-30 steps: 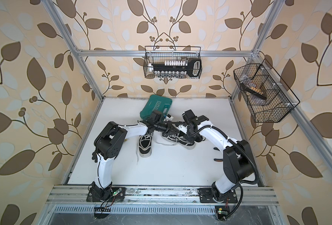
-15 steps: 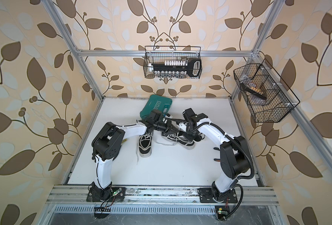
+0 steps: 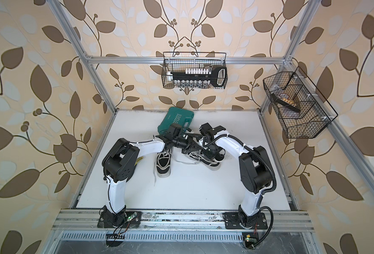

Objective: Insert the insole into the shoe

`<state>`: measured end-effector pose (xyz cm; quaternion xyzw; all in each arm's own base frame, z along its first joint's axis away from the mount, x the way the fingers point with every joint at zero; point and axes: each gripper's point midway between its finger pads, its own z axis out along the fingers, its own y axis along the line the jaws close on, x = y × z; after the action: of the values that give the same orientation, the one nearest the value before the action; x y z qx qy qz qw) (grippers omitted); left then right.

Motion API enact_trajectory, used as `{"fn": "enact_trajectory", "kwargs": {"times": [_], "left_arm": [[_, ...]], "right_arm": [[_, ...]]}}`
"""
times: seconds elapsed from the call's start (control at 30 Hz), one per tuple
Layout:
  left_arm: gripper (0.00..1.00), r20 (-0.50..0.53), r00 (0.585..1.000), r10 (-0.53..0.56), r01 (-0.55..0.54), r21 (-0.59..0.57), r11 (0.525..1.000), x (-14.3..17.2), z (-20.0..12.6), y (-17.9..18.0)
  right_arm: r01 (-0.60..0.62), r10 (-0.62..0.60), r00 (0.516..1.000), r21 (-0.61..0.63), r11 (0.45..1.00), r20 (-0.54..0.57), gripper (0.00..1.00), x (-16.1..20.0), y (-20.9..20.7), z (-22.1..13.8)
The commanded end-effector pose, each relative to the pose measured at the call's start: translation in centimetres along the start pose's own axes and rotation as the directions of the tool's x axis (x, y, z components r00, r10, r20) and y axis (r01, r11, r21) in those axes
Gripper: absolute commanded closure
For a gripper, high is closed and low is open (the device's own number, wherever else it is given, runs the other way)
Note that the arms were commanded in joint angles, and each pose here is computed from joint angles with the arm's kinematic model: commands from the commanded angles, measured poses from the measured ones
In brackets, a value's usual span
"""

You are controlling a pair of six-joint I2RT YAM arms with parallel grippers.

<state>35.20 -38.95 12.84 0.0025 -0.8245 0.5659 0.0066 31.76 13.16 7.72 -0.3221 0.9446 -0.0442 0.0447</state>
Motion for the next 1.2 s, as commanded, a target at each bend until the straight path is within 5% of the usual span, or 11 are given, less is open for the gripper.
{"fn": "enact_trajectory", "kwargs": {"times": [0.0,0.33,0.57,0.8,0.9,1.03,1.17], "left_arm": [[1.00,0.024,0.994,0.110,-0.111,0.060,0.992,-0.4,-1.6,-4.0],[1.00,0.026,0.996,0.088,-0.089,0.073,0.993,-0.4,-1.3,-3.4],[1.00,0.028,0.997,0.076,-0.078,0.091,0.993,-0.3,-1.1,-3.2],[1.00,0.046,0.999,0.030,-0.035,0.109,0.993,-0.7,-0.9,-2.4],[1.00,0.034,0.999,0.014,-0.018,0.109,0.994,-0.4,-0.7,-1.8],[1.00,0.044,0.999,0.019,-0.023,0.095,0.995,-0.2,-1.1,-1.7],[1.00,0.044,0.999,0.028,-0.032,0.083,0.996,-0.3,-1.2,-1.7]], "right_arm": [[-0.024,0.026,0.998,0.040,0.999,-0.051,1.00,3.0,-0.2,-1.4],[-0.067,0.071,0.994,-0.047,0.997,0.083,1.00,0.3,1.4,-2.6],[-0.113,0.109,0.992,0.064,0.992,0.065,1.00,-0.4,0.1,-0.6],[-0.066,0.098,0.951,-0.116,0.991,0.294,1.00,-3.5,2.9,-1.9],[-0.085,0.116,0.955,-0.122,0.989,0.272,1.00,-4.3,2.8,-0.8],[-0.094,0.126,0.969,-0.155,0.983,0.211,0.55,-3.3,3.2,-1.8],[-0.108,0.142,0.963,-0.152,0.982,0.230,0.35,-1.4,3.0,-3.7]]}}
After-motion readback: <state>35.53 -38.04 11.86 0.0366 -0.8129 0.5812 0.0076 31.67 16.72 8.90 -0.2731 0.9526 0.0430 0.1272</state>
